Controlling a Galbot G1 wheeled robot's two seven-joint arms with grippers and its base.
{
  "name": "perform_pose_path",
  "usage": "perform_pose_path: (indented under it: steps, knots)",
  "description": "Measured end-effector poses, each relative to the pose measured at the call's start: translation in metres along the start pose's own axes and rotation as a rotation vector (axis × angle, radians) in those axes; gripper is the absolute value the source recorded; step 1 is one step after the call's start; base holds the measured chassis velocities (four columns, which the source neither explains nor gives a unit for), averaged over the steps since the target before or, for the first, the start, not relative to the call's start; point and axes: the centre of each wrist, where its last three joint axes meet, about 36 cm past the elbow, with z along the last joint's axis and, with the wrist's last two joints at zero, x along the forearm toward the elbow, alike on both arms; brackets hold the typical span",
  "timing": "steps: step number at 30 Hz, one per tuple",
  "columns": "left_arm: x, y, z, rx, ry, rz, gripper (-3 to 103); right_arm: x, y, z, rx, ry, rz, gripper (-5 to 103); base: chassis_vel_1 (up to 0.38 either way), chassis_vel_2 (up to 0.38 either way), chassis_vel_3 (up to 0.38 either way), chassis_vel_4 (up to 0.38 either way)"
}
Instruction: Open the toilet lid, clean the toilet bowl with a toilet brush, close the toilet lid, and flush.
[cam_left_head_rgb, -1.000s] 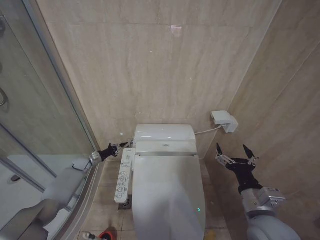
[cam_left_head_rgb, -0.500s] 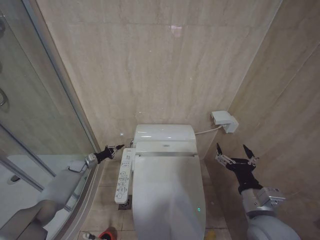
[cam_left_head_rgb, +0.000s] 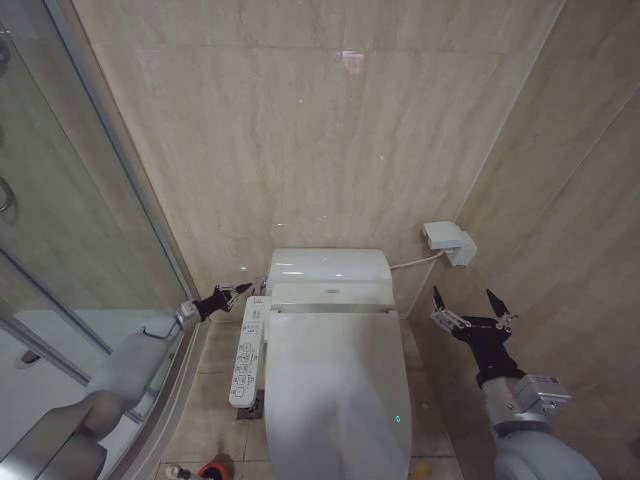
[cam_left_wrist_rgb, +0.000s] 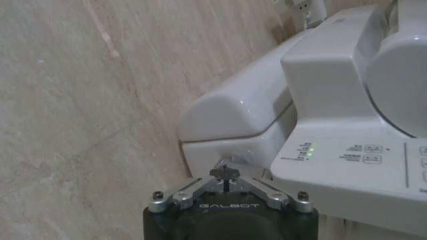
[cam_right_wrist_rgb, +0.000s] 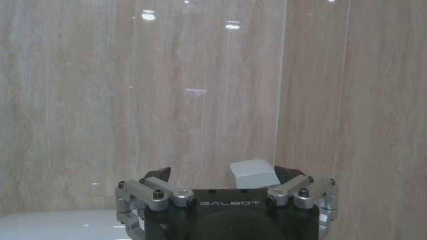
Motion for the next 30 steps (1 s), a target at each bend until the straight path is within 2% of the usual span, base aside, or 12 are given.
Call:
perform_pose_path:
  steps: [13,30]
  knots:
    - [-0.026,-0.005,-0.003,0.022,-0.001,0.020,0,0.000,0.000,0.000,0.000,0.000,0.000,100,0.000,0.000,0.000,0.000]
    - [-0.018,-0.019,0.010,0.065,0.046,0.061,0,0.000,0.000,0.000,0.000,0.000,0.000,100,0.000,0.000,0.000,0.000]
